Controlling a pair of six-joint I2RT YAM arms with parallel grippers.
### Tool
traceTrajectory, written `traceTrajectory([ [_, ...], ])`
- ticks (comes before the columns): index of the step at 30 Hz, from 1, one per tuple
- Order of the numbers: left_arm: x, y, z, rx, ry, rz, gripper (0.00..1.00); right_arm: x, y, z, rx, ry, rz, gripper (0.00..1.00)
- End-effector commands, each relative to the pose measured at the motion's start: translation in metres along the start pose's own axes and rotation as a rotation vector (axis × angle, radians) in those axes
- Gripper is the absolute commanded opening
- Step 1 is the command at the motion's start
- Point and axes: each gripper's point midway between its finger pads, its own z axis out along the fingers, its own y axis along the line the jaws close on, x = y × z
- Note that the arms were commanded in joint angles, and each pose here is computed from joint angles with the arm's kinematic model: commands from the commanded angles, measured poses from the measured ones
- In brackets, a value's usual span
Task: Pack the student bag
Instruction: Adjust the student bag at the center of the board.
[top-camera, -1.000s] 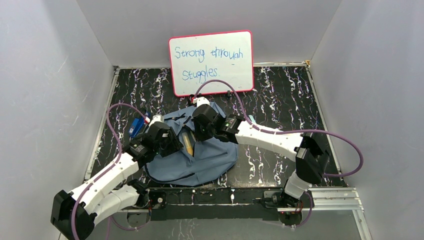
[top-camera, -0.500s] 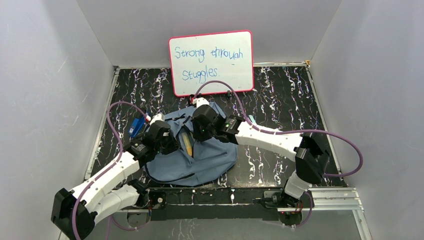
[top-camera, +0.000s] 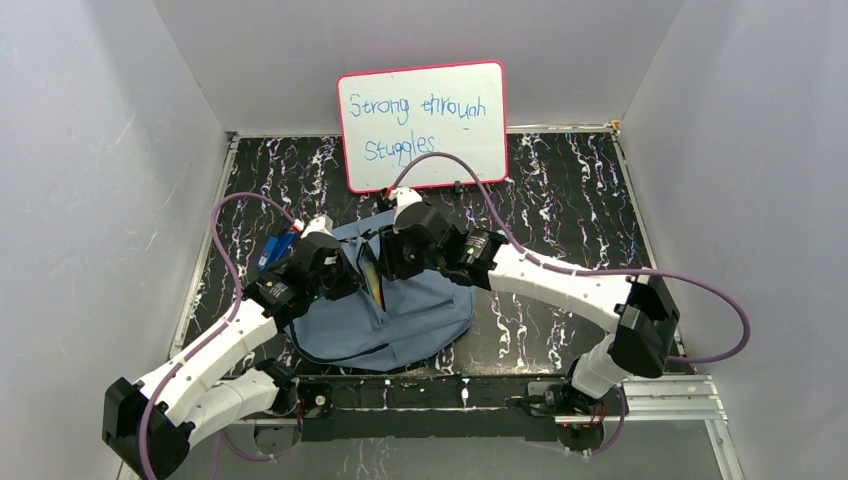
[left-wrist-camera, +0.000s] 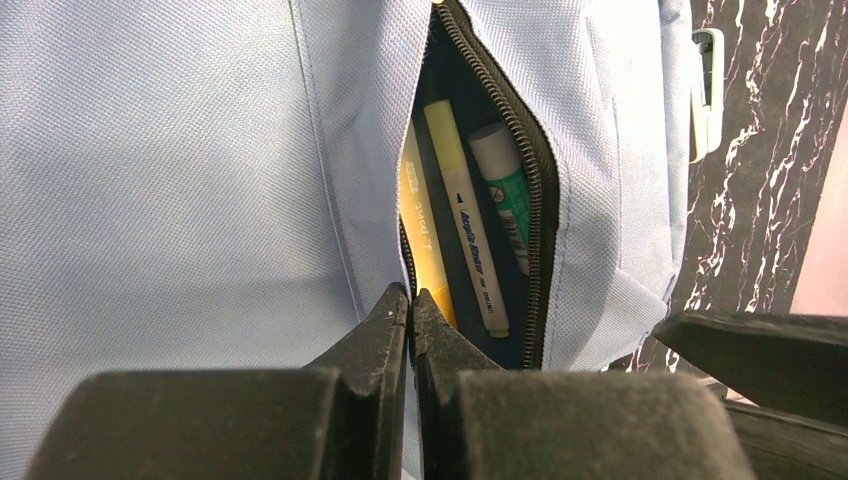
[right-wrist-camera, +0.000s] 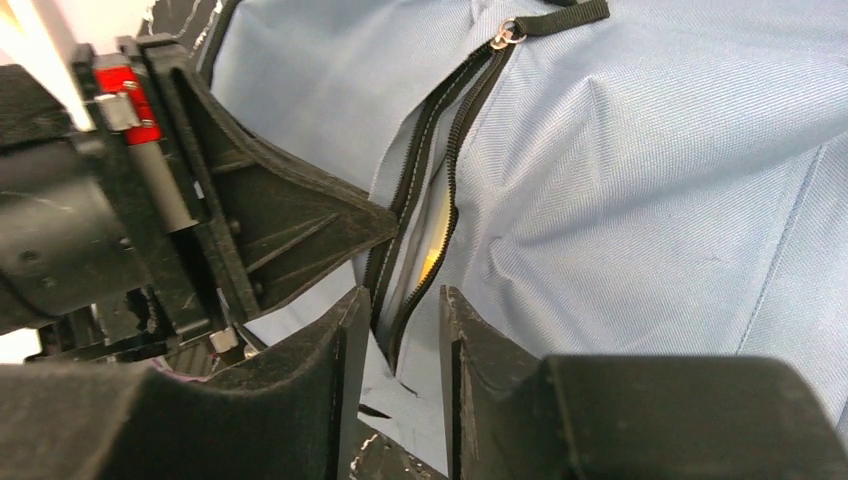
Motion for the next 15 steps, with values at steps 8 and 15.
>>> traceTrajectory([
  [8,-0.016,-0.016,-0.006,0.048,-0.043,0.007,0.00,-0.041,-0.019,-0.023,0.081,-0.131,0.026,0.26],
  [15,-0.014,-0.015,-0.006,0.049,-0.041,0.004,0.00,-0.032,-0.023,-0.005,0.080,-0.063,-0.005,0.19],
])
